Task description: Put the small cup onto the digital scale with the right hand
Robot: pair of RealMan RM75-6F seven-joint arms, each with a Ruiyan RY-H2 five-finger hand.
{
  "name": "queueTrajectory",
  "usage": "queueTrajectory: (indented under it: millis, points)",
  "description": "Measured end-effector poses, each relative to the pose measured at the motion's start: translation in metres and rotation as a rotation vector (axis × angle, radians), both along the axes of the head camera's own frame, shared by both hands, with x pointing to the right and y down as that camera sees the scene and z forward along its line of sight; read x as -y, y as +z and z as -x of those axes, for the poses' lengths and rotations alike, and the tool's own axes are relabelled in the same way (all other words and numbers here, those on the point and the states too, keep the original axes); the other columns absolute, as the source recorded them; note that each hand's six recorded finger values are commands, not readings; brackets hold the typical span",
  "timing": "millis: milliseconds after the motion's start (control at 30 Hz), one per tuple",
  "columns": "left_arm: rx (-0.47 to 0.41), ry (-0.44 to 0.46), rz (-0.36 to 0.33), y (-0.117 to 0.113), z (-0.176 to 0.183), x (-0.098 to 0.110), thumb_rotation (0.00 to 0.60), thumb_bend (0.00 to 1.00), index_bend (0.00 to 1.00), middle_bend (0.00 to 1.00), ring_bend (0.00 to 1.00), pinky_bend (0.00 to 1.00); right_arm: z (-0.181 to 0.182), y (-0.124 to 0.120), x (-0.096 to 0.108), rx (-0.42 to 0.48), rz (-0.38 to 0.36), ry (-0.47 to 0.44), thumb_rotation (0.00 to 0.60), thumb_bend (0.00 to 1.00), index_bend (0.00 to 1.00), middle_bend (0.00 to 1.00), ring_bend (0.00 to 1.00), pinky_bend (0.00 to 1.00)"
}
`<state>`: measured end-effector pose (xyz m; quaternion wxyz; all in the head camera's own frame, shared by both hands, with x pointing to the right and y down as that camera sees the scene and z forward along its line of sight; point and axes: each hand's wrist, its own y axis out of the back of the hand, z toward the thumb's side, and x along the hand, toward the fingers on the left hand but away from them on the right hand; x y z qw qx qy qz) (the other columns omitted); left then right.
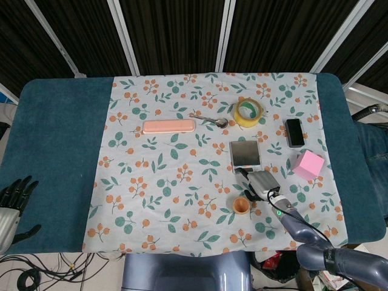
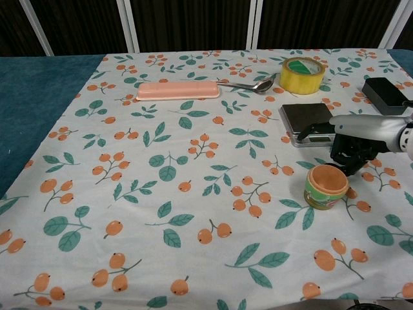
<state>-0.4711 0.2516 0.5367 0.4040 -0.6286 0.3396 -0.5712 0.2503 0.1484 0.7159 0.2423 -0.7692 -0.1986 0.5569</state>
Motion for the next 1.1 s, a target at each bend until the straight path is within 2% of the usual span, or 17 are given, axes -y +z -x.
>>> queueTrajectory:
  millis: [233,467,600,767,833,900,967,1033,1100]
  points:
    - [0.001,0.001,0.0,0.0,0.0,0.0,0.6,0.13,0.02,0.0,0.0,0.14,-0.001,0.001,-0.002,-0.003,0.007,-0.005,0.6,0.44,0.23,0.88,0.96,1.0]
    - [0.0,0.001,0.0,0.0,0.0,0.0,0.6,0.13,0.02,0.0,0.0,0.14,-0.002,0.002,-0.002,-0.009,0.008,-0.007,0.6,0.44,0.25,0.88,0.96,1.0]
    - [0.0,0.001,0.001,0.0,0.0,0.0,0.6,0.13,0.02,0.0,0.0,0.14,-0.001,-0.001,0.0,0.0,-0.006,0.002,0.6,0.44,0.23,0.88,0.96,1.0]
    - [0.0,0.002,0.0,0.0,0.0,0.0,0.6,0.13,0.02,0.0,0.0,0.14,-0.001,-0.009,0.009,0.02,-0.04,0.031,0.6,0.43,0.16,0.86,0.95,1.0]
    - [0.0,0.003,-0.001,0.0,0.0,0.0,0.6,0.13,0.02,0.0,0.0,0.14,-0.002,-0.014,0.013,0.035,-0.062,0.054,0.6,0.37,0.13,0.79,0.91,0.97]
    - [-0.001,0.003,-0.001,0.0,0.0,0.0,0.6,0.13,0.02,0.0,0.0,0.14,-0.004,-0.02,0.018,0.055,-0.09,0.081,0.6,0.31,0.12,0.68,0.82,0.91]
    - [0.0,0.003,-0.001,0.0,0.0,0.0,0.6,0.13,0.02,0.0,0.0,0.14,-0.006,-0.027,0.023,0.075,-0.118,0.107,0.6,0.26,0.11,0.54,0.7,0.79]
    - [0.0,0.003,-0.001,0.0,0.0,0.0,0.6,0.13,0.02,0.0,0.0,0.14,-0.01,-0.035,0.027,0.097,-0.148,0.133,0.6,0.2,0.1,0.37,0.53,0.58]
    - [0.0,0.003,-0.001,0.0,-0.001,0.0,0.6,0.13,0.02,0.0,0.0,0.14,-0.016,-0.043,0.028,0.112,-0.166,0.145,0.6,0.17,0.1,0.26,0.41,0.44]
